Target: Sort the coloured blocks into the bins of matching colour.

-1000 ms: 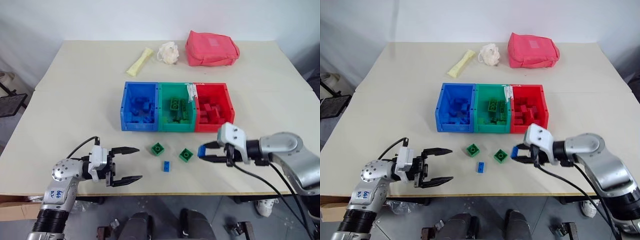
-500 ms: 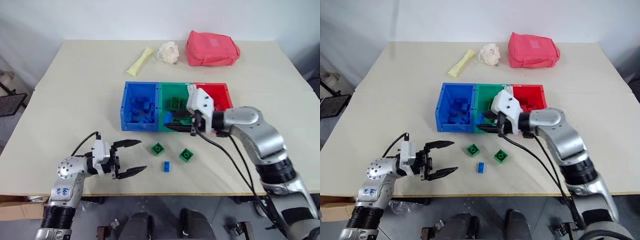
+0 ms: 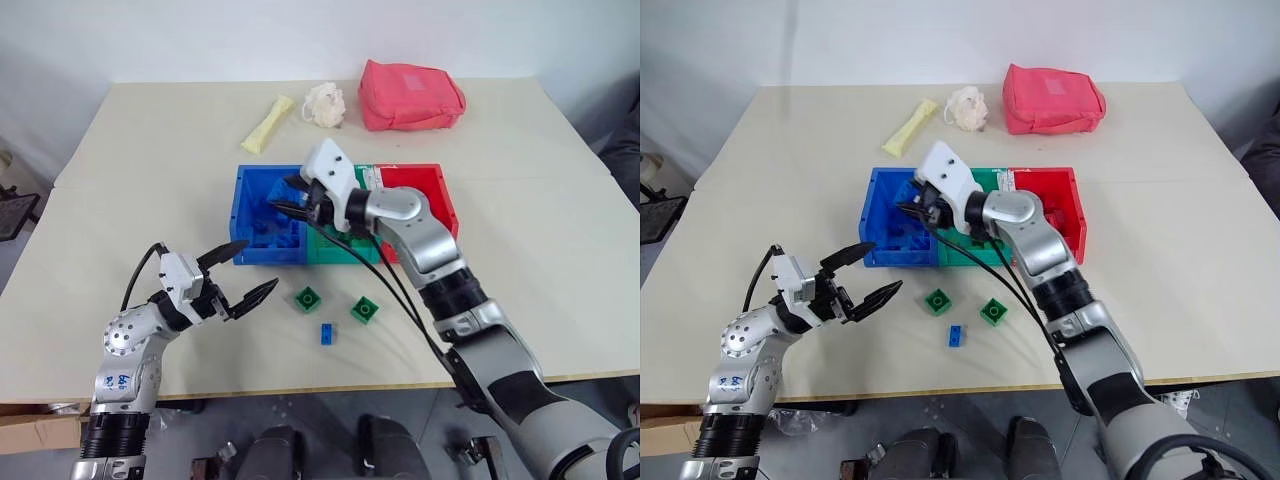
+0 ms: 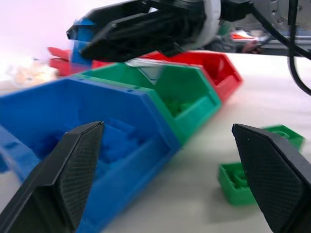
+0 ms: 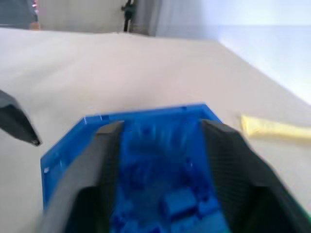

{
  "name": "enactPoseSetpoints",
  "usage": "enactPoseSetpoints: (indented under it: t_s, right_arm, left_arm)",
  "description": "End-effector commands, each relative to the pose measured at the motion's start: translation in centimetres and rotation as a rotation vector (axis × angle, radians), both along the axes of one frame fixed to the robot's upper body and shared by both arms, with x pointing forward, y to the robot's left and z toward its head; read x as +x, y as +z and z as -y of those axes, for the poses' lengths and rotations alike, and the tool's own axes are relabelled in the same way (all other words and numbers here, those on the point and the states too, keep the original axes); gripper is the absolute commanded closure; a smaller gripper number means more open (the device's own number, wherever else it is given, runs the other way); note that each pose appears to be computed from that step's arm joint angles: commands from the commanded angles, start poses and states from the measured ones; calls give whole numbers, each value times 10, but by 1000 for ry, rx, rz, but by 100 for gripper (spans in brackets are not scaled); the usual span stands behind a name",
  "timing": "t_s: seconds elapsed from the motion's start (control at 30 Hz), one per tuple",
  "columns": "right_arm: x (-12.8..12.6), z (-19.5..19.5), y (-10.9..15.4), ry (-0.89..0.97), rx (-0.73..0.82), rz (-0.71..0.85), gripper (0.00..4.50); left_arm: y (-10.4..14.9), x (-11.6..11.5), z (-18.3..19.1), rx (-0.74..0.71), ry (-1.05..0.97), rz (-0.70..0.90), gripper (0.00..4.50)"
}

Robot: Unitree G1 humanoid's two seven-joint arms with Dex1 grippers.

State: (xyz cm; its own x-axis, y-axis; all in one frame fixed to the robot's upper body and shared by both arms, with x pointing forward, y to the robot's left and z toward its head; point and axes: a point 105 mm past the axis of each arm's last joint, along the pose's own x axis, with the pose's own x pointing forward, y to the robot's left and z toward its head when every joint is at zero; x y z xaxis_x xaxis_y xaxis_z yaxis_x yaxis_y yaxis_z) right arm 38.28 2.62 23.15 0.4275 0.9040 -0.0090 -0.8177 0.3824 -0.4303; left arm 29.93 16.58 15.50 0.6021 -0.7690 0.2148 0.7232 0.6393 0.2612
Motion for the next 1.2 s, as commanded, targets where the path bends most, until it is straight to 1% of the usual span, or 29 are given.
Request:
enactPoseSetpoints:
  t_s: [0.03,0.1,0.13,0.27,0.4,0.47,0.57,0.7,0.9,1.03,1.2]
  right_arm:
    - [-5,8,10,25,32,40,78]
    - [-11,18,8,43,21,37,11]
    - [-13,22,7,49,15,35,2]
    - [-26,42,2,75,-30,73,2]
    - [-50,80,-8,112,-98,34,2]
    - [-58,90,-11,125,-125,6,2]
    - [-72,111,-21,138,-193,-61,2]
    - [-94,155,-46,90,-331,-193,2]
    - [-120,196,-69,-9,-442,-338,2]
    - [-126,208,-76,-57,-476,-374,2]
    - [-122,193,-79,-40,-452,-365,2]
  left_arm:
    - [13,2,-1,3,10,49,0]
    - [14,2,1,13,-18,51,0]
    - [14,2,2,17,-32,51,0]
    - [10,-4,9,80,-136,57,0]
    - [-8,-15,16,193,-308,10,0]
    - [-12,-17,16,217,-349,-6,0]
    - [-20,-19,16,257,-408,-35,0]
    - [-33,-24,15,320,-490,-83,0]
    - [-38,-24,12,334,-522,-105,0]
    - [-39,-24,11,335,-530,-111,0]
    - [-39,-24,13,324,-532,-108,0]
